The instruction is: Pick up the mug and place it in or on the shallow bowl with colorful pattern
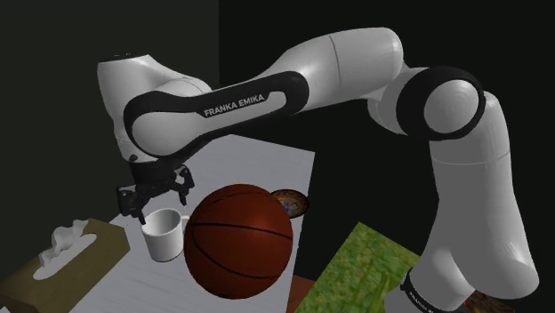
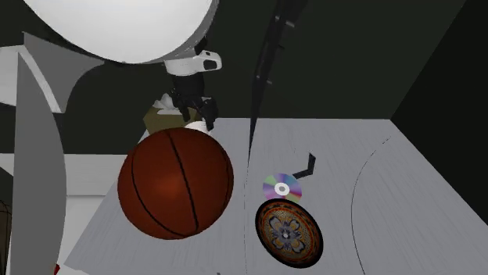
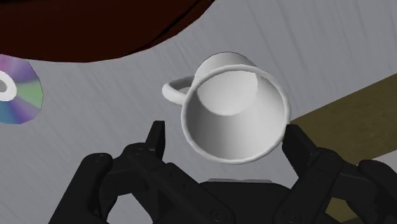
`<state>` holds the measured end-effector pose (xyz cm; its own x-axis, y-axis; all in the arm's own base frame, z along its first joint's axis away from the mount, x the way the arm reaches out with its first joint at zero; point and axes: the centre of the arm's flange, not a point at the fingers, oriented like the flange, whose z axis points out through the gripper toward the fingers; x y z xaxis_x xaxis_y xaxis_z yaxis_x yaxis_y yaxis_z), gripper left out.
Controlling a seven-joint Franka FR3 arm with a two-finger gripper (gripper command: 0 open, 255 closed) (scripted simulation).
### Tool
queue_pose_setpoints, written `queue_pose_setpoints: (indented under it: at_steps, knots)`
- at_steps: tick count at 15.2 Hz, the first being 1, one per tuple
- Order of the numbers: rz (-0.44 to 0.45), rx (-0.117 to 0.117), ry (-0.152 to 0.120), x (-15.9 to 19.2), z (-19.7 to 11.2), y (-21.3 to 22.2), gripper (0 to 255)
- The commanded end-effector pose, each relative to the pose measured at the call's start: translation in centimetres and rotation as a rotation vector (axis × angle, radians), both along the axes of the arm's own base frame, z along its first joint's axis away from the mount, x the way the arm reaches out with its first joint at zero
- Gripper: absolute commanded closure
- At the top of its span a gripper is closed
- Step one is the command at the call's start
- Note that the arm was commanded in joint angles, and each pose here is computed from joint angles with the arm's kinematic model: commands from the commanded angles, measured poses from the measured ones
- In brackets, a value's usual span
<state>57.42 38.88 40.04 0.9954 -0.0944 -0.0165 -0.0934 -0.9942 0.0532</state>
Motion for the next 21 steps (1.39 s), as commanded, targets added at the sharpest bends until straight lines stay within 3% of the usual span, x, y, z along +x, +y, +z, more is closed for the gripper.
queue_pose_setpoints:
  at_steps: [1,9,17,18,21]
  knots:
    - [-0.008,-0.013,-0.001,1.4,-1.3,1.8,0]
    - [-0.008,-0.014,-0.001,1.3,-5.3,1.6,0]
    - [-0.008,-0.014,-0.001,1.3,-5.3,1.6,0]
    - [-0.008,-0.014,-0.001,1.7,-5.1,1.9,255]
    - [-0.01,-0.015,-0.002,1.9,-4.1,2.3,255]
